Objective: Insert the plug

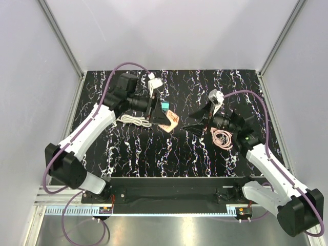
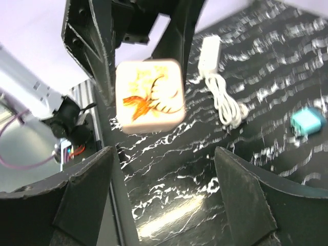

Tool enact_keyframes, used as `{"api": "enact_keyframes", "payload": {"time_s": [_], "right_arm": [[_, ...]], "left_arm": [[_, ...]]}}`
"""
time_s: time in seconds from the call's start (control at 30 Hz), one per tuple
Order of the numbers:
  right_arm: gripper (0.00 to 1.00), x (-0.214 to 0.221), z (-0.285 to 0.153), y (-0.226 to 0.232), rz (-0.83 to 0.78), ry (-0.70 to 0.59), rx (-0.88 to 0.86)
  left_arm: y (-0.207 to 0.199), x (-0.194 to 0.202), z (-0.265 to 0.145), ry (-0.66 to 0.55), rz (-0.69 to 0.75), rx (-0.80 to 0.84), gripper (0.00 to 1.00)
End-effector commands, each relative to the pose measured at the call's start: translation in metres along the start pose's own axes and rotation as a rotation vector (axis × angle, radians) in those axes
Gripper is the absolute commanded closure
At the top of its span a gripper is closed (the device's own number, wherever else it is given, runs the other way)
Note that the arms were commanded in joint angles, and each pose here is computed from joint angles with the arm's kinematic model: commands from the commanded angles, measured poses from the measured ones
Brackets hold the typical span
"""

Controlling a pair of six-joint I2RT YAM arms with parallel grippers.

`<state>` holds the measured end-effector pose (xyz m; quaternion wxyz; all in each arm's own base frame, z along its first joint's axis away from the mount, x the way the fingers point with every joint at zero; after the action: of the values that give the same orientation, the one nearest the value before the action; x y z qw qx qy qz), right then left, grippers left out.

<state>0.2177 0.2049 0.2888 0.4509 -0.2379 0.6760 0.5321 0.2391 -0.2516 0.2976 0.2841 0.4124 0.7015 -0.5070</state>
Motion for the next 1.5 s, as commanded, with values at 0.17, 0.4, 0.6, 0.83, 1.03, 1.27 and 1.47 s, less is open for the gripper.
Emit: {"api": "enact_keyframes", "payload": {"time_s": [0.17, 0.4, 0.6, 0.83, 1.03, 1.27, 1.47], "right_arm": [[0.13, 0.009, 0.006, 0.041, -0.188, 0.024, -0.253], [0.14, 0.013, 0.015, 0.050, -0.371, 0.079, -0.309], [0.12, 0.003, 0.004, 0.056, -0.585, 0.078, -0.299], [0.16, 0.000, 0.004, 0.074, -0.710, 0.079, -0.482], [0.17, 0.002, 0.010, 0.081, -0.728, 0.093, -0.586], [0.17, 0.000, 0.015, 0.094, -0.735, 0.098, -0.678], [0.20, 0.015, 0.017, 0.094, -0.687, 0.140, -0.730]], "left_arm": [[-0.039, -0.007, -0.016, -0.068, 0.094, 0.130, 1.00], [-0.056, -0.007, -0.009, -0.051, 0.092, 0.264, 1.00], [-0.076, 0.007, -0.004, -0.024, 0.098, 0.310, 1.00], [-0.092, 0.017, -0.003, -0.010, 0.126, 0.358, 1.00], [-0.100, 0.019, 0.002, 0.005, 0.138, 0.402, 1.00], [-0.096, 0.023, 0.008, 0.022, 0.119, 0.452, 1.00], [-0.096, 0.021, 0.009, 0.022, 0.122, 0.472, 1.00]]}}
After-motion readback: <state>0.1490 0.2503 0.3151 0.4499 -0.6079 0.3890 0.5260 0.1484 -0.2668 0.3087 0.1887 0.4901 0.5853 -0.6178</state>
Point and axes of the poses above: each gripper's point midway between its finger pads, its own z axis out along the fingers, its own y axis along the line the jaws close on, x = y × z, the point moved 4 cm from there along -z, back along the fingers, and after that the axes turned 13 degrees about z, right-handed, at the moved point
